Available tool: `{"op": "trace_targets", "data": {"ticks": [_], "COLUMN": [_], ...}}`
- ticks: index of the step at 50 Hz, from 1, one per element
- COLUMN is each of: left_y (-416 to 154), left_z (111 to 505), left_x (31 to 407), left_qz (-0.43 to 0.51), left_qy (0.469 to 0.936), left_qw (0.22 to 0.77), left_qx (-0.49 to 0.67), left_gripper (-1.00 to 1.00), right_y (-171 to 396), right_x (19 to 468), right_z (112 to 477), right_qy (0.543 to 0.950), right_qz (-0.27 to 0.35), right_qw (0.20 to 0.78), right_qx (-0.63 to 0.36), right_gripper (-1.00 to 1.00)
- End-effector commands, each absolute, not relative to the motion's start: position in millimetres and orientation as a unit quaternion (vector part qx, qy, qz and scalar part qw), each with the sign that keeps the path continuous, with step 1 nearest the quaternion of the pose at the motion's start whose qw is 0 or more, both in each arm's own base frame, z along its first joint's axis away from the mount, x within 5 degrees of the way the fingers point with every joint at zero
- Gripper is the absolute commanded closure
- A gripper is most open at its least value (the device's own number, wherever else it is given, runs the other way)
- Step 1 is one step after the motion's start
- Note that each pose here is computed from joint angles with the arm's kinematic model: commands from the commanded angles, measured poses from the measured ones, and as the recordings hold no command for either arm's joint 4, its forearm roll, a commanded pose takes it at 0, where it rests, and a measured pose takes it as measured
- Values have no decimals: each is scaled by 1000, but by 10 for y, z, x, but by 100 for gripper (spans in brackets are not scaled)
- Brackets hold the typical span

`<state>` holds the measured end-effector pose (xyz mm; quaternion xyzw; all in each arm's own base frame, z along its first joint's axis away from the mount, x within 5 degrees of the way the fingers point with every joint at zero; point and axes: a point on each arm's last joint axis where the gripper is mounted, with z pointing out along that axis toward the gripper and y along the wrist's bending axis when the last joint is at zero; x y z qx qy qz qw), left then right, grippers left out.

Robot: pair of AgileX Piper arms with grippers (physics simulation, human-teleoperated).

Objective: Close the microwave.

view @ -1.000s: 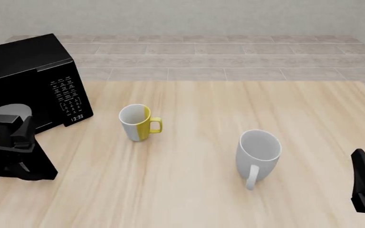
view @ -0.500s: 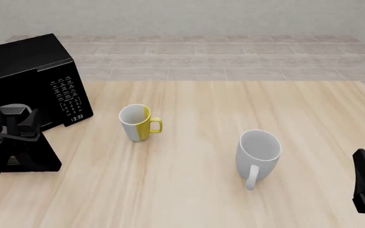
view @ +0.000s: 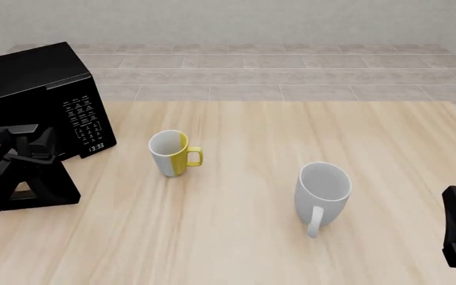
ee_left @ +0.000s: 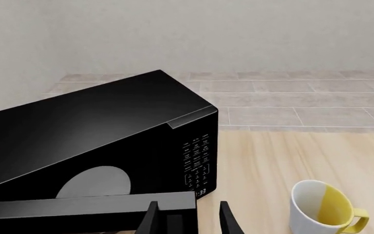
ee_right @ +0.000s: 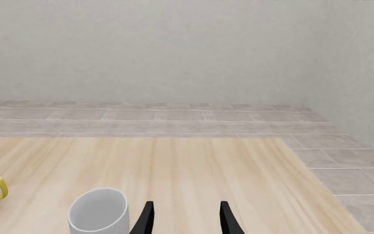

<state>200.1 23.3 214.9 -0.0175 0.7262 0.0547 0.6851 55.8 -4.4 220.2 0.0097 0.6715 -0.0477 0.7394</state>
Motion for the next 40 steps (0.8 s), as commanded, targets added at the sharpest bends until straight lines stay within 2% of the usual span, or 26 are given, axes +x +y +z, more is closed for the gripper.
{"op": "trace_targets", "data": {"ticks": [1, 40], "left_y": [288, 430], "left_z": [2198, 2114], "left_x": [2221, 2708], "left_qz": [65, 69], "left_qy": [734, 755], "left_qw": [676, 650], "left_qx": [-25, -40], "left_gripper": [-100, -100], "right_y": [-44, -40], "right_x": [551, 576], "right_z": [2220, 2152], "right_qy": [670, 673], "right_qz": [-49, -39], "right_qw": [741, 738], "right_qx": [9, 11], "right_gripper": [-100, -100]}}
